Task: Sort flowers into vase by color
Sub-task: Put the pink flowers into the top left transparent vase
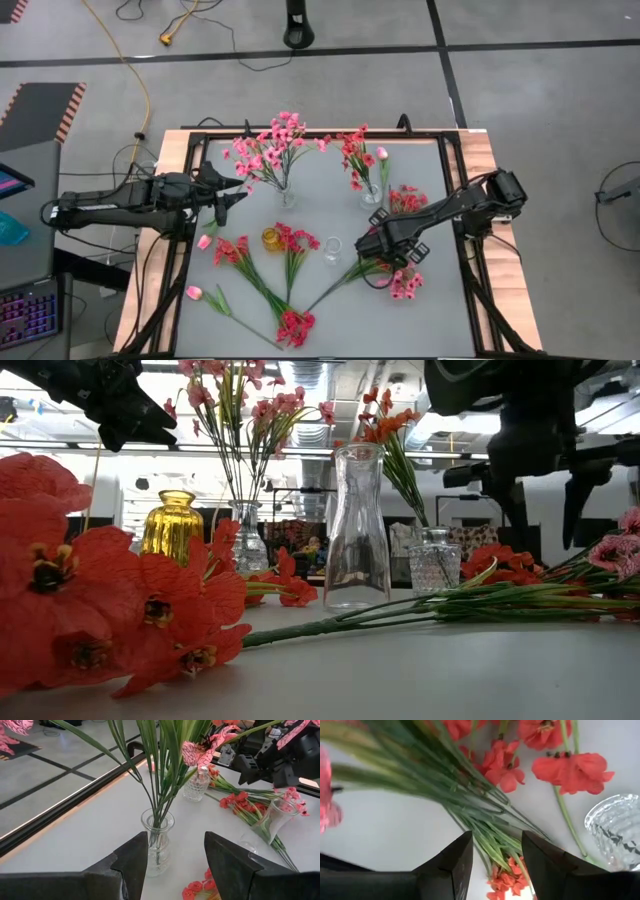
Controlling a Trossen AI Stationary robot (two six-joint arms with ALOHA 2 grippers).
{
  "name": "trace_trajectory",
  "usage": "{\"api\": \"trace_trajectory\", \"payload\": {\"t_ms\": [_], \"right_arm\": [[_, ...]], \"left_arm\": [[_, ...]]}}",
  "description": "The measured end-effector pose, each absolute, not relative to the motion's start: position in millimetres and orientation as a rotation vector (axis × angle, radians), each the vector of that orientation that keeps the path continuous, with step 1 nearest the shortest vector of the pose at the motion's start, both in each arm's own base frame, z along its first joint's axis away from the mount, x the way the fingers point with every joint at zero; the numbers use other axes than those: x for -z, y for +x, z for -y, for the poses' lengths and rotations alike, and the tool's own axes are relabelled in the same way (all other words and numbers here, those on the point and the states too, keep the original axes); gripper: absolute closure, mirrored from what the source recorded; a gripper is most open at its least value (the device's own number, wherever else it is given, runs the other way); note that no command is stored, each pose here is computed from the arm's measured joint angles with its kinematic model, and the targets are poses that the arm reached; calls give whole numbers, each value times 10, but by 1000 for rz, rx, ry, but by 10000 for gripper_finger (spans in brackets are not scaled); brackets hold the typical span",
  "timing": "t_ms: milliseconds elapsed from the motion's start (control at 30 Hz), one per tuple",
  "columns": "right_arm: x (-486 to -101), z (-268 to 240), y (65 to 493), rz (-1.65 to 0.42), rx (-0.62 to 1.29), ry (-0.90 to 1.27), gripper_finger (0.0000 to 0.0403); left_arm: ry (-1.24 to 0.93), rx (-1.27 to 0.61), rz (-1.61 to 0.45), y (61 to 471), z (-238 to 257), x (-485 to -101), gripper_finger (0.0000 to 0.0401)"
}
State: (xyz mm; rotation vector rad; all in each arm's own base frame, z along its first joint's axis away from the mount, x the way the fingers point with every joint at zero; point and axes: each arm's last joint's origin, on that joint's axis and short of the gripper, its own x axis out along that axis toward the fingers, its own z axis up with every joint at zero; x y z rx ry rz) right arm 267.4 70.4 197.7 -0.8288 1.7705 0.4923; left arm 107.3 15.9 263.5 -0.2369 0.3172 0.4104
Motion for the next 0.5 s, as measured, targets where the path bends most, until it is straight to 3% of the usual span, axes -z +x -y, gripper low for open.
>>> {"api": "trace_trajectory", "payload": {"t_ms": [267,500], "right_arm": [[-1973,-798,2660,-1728,-627,-933,209],[-1866,-847,2620,-1704,-681,-896,209]], "left_arm": [[-236,-410,-318,1073,-159,-2634,218],[-235,-411,-332,1068,-159,-2622,218]]}}
